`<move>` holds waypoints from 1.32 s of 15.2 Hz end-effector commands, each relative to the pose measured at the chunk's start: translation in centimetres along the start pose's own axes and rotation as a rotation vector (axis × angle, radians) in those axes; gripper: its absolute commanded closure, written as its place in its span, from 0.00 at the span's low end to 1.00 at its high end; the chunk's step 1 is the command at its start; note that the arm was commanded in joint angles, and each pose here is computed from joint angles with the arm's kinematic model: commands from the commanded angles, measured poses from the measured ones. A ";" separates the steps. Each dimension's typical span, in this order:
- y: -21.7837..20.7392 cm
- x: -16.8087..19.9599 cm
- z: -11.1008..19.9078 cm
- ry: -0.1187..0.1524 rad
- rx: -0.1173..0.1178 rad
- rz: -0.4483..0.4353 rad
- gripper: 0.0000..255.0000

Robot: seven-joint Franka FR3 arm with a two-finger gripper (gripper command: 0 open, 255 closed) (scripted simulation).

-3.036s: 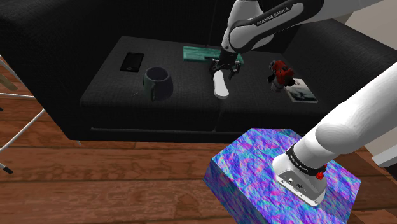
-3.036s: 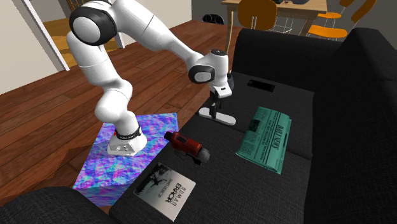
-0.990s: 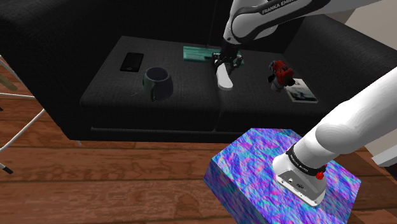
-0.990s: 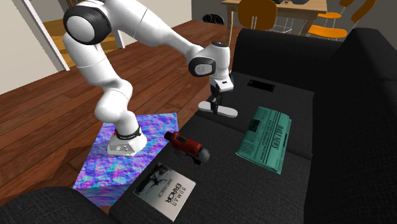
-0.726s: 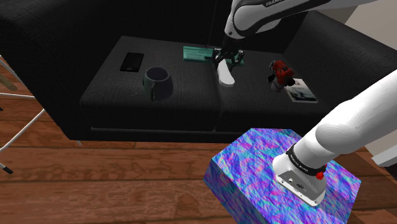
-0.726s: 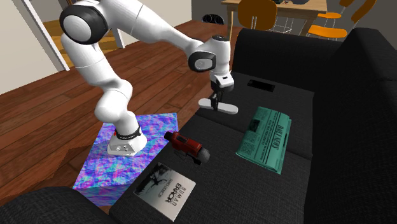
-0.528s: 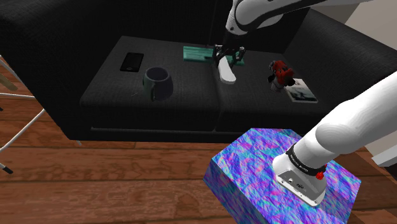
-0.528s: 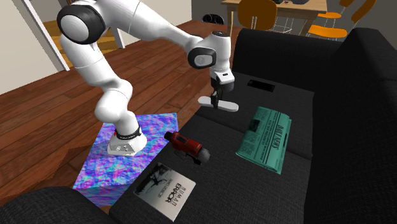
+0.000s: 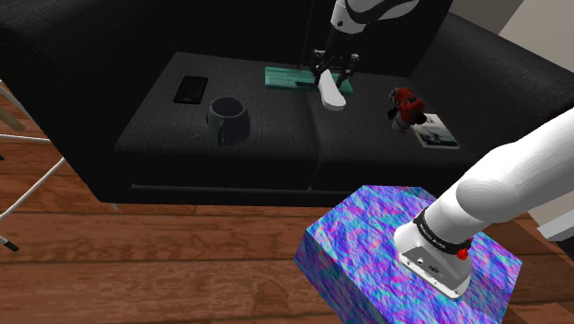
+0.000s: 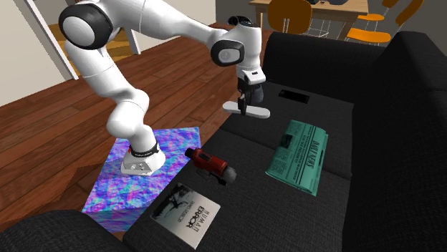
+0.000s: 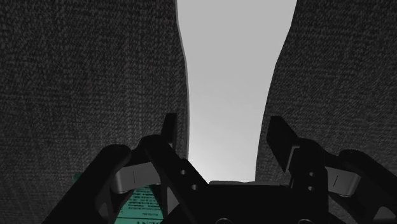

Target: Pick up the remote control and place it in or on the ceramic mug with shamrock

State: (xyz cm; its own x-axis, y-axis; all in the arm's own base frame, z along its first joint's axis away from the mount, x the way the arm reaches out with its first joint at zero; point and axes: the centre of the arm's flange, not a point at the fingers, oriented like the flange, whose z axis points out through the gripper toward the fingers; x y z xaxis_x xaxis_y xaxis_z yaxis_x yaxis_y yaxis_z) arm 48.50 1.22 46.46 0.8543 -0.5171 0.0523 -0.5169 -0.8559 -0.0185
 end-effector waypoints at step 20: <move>-13.0 -2.6 -5.8 0.000 0.000 0.000 1.00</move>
State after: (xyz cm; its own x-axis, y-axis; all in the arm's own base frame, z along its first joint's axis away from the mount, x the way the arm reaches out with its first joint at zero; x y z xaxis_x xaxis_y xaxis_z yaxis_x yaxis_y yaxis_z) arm 52.07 12.54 52.31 0.8551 -0.5159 0.0520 -0.5157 -0.8566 -0.0175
